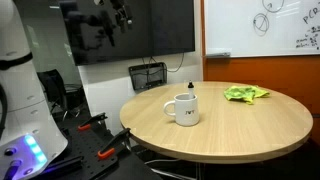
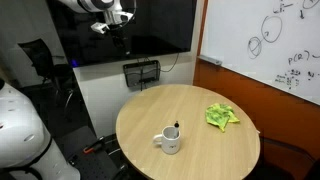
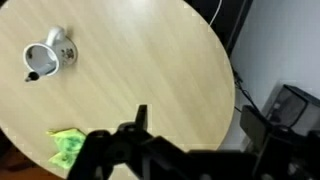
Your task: Pick up the pen from the cup and put it on the table.
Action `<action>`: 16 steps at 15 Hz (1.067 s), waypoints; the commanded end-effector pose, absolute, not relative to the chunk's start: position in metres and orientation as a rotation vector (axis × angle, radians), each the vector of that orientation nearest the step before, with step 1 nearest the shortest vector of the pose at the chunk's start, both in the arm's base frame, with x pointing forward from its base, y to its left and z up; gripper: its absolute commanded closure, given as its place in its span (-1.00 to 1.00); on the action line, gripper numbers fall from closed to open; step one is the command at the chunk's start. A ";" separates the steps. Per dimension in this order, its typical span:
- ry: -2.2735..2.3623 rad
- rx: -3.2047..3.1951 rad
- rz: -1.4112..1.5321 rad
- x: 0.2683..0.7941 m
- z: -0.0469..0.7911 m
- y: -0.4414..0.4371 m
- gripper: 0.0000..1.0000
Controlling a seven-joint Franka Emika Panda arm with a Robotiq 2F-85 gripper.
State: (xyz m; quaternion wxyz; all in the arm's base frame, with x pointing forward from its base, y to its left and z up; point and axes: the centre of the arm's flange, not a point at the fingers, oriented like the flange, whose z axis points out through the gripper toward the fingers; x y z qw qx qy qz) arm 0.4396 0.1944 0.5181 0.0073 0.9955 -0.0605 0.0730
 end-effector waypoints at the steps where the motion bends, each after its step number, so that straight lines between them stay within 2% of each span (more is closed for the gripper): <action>1: -0.189 3.113 0.229 0.440 0.519 0.194 -1.00; 5: -0.189 3.113 0.230 0.440 0.519 0.194 -1.00; 7: -0.250 3.115 0.137 0.449 0.513 0.182 -1.00; 16: -0.599 3.062 -0.570 0.529 0.396 0.021 -1.00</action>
